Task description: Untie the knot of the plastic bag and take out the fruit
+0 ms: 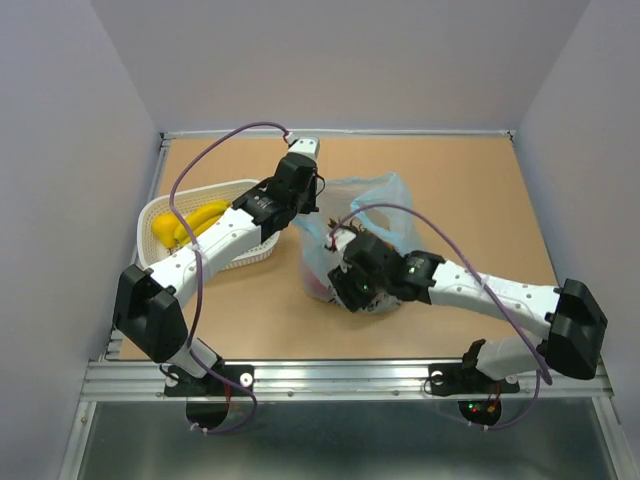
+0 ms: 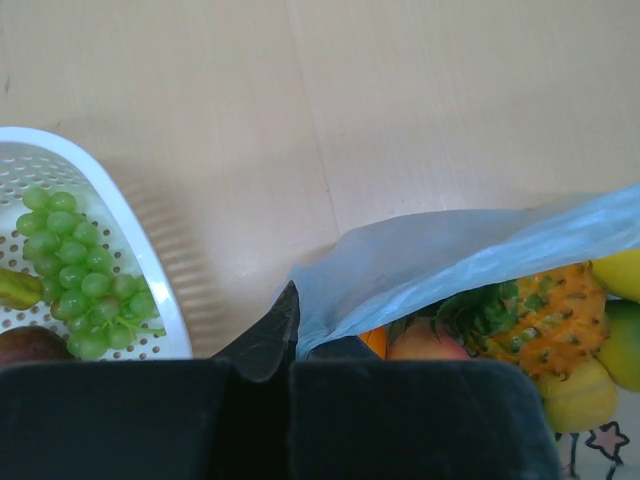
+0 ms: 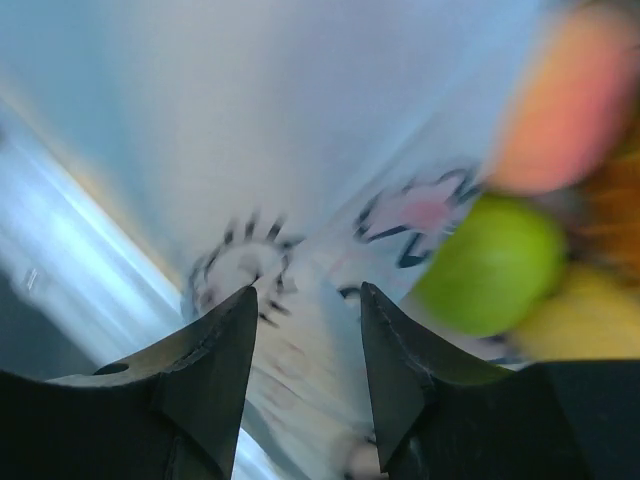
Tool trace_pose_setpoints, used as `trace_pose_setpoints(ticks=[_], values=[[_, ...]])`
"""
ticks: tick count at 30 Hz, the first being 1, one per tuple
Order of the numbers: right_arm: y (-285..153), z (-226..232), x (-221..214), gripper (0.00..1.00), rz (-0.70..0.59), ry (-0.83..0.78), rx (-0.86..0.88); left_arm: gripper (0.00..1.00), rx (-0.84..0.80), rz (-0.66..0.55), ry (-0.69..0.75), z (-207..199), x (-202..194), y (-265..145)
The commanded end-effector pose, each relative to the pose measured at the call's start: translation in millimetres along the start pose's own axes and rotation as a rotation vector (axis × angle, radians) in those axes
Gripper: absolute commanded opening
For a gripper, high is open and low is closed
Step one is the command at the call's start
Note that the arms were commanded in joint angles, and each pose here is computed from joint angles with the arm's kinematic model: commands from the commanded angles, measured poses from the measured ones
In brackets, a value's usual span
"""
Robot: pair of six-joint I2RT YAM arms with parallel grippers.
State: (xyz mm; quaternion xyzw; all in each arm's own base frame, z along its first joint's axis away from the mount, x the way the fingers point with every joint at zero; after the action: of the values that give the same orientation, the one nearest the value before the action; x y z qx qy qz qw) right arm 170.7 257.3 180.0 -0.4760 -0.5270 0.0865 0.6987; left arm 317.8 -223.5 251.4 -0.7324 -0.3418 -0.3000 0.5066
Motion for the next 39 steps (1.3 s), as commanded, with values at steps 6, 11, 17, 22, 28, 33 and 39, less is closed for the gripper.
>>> trace_pose_setpoints(ticks=[6,11,17,22,28,33,39], values=[[2.9,83.5,-55.6,0.53,0.074,-0.002,0.133,0.0,0.001,-0.039,-0.08,6.5,5.5,7.9],[-33.2,65.1,0.5,0.56,-0.15,0.0,-0.01,0.0,-0.024,-0.03,-0.079,3.8,4.1,1.3],[-85.7,28.2,50.0,0.68,-0.365,0.018,-0.276,0.19,-0.039,-0.062,-0.09,6.2,8.4,-17.8],[-96.3,-1.1,39.2,0.69,-0.388,0.072,-0.513,0.61,-0.062,-0.104,-0.122,12.6,13.8,-49.0],[-98.3,-21.0,11.4,0.7,-0.399,0.155,-0.67,0.8,-0.093,-0.168,-0.183,15.7,21.1,-95.6],[-84.8,-30.0,-20.6,0.7,-0.387,0.227,-0.752,0.75,-0.243,-0.18,-0.132,-38.3,9.8,-125.1],[-75.2,-36.8,-38.8,0.51,-0.387,0.284,-0.822,0.74,-0.27,-0.121,-0.088,-77.1,-17.1,-99.2]])
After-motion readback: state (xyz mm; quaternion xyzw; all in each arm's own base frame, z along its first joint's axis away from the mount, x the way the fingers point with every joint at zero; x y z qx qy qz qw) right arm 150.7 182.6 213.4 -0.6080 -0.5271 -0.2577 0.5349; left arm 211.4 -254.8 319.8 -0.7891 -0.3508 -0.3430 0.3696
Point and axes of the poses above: each gripper's point midway between its finger pads, its own y axis out along the fingers, its own z axis along the line the jaws close on, x = y × z, the point moved 6 cm from there along -y, back along the fingers, and after that the axes turned 14 degrees about -y, right-handed, at the moved point
